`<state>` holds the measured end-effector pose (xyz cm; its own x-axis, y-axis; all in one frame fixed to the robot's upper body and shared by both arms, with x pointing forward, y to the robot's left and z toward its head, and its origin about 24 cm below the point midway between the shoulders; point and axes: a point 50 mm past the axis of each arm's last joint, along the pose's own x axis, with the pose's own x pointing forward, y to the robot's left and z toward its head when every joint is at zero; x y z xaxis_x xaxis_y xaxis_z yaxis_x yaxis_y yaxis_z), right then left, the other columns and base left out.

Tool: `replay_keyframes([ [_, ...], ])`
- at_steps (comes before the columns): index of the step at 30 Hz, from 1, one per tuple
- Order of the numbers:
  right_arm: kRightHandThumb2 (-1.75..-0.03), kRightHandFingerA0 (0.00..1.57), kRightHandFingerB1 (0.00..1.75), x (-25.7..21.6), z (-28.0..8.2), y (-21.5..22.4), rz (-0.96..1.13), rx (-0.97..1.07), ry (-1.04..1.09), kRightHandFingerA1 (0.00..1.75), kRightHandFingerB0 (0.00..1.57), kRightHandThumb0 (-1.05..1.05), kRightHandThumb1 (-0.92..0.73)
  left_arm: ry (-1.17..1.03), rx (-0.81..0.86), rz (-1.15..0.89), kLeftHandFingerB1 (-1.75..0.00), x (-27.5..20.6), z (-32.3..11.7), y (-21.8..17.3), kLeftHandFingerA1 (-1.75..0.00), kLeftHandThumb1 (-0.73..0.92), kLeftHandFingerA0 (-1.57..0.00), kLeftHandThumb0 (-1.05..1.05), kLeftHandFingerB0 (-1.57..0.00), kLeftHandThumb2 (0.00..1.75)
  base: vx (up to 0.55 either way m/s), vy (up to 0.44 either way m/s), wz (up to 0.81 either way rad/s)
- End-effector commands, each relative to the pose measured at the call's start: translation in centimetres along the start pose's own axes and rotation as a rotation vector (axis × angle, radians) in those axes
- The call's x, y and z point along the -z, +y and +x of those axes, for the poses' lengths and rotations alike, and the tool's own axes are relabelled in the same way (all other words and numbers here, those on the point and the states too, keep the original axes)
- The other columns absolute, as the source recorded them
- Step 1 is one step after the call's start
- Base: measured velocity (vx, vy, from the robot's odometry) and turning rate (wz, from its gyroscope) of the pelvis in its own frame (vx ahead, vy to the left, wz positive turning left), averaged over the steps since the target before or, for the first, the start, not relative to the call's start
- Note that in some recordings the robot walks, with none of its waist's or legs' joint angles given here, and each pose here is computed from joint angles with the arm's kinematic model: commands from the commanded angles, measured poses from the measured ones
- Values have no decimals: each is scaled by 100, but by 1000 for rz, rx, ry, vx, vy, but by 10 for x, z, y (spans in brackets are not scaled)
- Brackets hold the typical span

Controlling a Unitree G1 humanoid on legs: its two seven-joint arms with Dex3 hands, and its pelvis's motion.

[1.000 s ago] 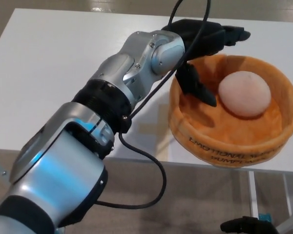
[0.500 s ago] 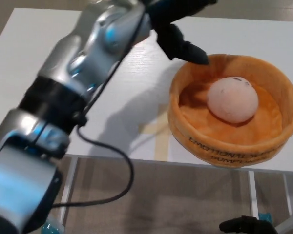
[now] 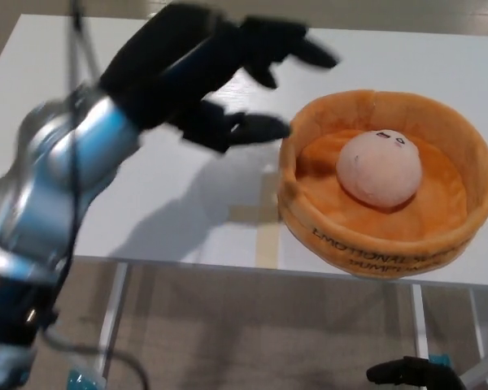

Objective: Use the left hand to pick up the pink round toy on the left and place it inside the orange plate on the desk.

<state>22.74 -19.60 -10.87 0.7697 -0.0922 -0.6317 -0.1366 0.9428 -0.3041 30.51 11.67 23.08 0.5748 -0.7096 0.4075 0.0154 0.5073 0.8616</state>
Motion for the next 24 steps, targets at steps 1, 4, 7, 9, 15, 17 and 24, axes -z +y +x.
replay_keyframes([
  [1, -63, 71, 80, 11, -3, -4, 9, -11, 33, 94, 66, -13, -61, -191, -117, -259, -49, -60, -115, 24, -54, 73, -92, -23, -80, 63, 0, 0, 0],
  [4, -63, 69, 79, 12, -4, -3, -1, -11, 37, 92, 66, -13, -61, -140, -94, -364, -51, -60, -129, 18, -58, 74, -93, -23, -81, 62, 0, 0, 0],
  [7, -63, 72, 79, 12, -4, -5, 7, -6, 32, 94, 65, -14, -60, -21, -22, -541, -57, -51, -152, -7, -64, 72, -96, -15, -83, 61, 0, 0, 0],
  [9, -64, 74, 80, 12, -3, -5, 15, -3, 32, 96, 66, -12, -59, 24, 12, -583, -56, -49, -161, -18, -62, 73, -97, -15, -82, 61, 0, 0, 0],
  [15, -61, 72, 80, 9, -2, -6, 4, 1, 26, 95, 67, -14, -60, 127, 103, -695, -64, -44, -175, -53, -86, 65, -97, -10, -86, 78, 0, 0, 0],
  [17, -86, 74, 80, 5, -1, -7, -1, 5, 18, 89, 66, -20, -47, 221, 193, -717, -68, -32, -184, -94, -88, 66, -100, -6, -90, 80, 0, 0, 0],
  [24, -85, 77, 80, 6, -1, -7, 3, 6, 22, 91, 66, -20, -47, 532, 360, -724, -63, 2, -214, -156, -65, 76, -92, -14, -85, 68, 0, 0, 1],
])
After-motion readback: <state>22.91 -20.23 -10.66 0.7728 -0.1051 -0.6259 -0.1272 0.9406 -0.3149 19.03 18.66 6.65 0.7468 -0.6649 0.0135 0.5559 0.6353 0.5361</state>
